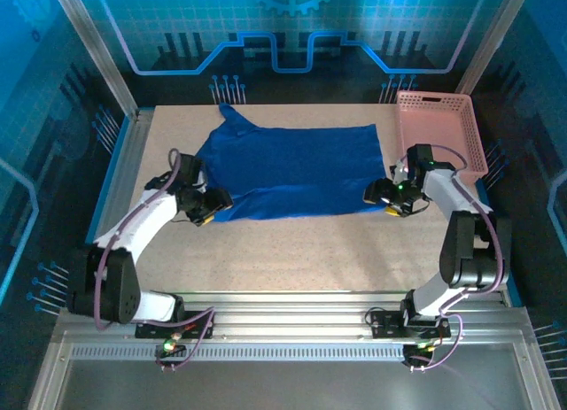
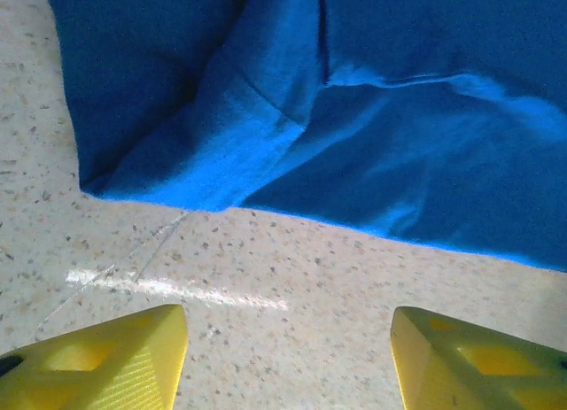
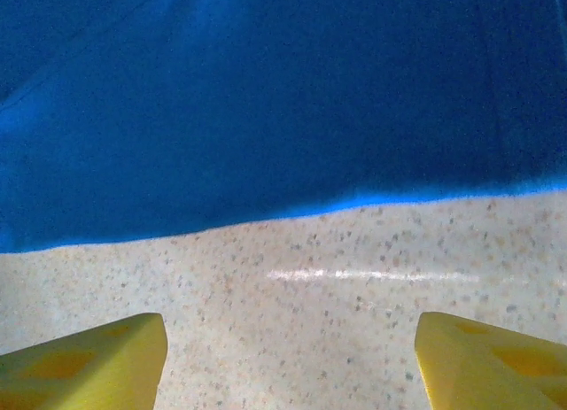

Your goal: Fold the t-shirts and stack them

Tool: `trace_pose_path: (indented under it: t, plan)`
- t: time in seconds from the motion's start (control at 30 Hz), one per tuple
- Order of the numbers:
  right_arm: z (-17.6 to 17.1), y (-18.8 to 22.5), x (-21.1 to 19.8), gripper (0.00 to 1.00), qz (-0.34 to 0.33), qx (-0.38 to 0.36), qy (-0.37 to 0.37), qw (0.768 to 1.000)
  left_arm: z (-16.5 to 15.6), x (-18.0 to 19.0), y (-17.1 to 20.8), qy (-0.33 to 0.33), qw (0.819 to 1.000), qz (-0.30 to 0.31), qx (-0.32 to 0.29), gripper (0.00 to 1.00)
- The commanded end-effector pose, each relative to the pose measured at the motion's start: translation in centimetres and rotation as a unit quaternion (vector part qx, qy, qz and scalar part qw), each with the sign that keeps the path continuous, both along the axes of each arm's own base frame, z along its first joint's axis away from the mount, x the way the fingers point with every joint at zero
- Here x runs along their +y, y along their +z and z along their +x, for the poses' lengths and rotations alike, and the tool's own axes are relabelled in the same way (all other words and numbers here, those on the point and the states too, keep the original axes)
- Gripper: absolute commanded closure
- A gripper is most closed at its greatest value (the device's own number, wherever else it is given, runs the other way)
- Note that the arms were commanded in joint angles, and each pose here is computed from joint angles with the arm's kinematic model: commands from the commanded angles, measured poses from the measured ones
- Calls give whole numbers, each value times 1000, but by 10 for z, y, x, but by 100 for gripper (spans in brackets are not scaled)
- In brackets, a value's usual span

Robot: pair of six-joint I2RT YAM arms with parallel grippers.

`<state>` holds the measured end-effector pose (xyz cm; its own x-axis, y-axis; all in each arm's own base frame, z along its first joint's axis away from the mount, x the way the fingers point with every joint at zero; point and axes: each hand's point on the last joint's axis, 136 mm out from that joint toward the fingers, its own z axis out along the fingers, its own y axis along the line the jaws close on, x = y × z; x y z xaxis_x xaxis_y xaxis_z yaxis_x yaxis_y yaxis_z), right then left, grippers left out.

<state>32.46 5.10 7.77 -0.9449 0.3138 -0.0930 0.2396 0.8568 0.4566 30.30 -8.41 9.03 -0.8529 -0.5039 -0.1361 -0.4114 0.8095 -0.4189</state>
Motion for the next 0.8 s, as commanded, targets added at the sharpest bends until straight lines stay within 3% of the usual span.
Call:
trace_pose_path:
  t: [0.0,0.17,0.37,0.63,0.7,0.77]
  plan:
    - [11,-11,-5,26,-5,3,-13,1000,10,11,-20,-4,998,60,3,40]
    - [21,-19,-7,27,-8,6,-18,1000,21,19,-37,-22,991,131,27,45]
    - [25,-29,-8,29,-13,19,-23,999,41,9,-50,-46,986,158,30,47]
    - [33,-45,-9,32,-15,40,-37,998,36,25,-74,-72,966,230,92,57]
    - [35,-49,-10,36,-16,45,-43,998,35,30,-75,-80,961,245,97,59]
    - [37,-52,-10,48,-19,51,-45,997,35,33,-75,-90,957,258,103,66]
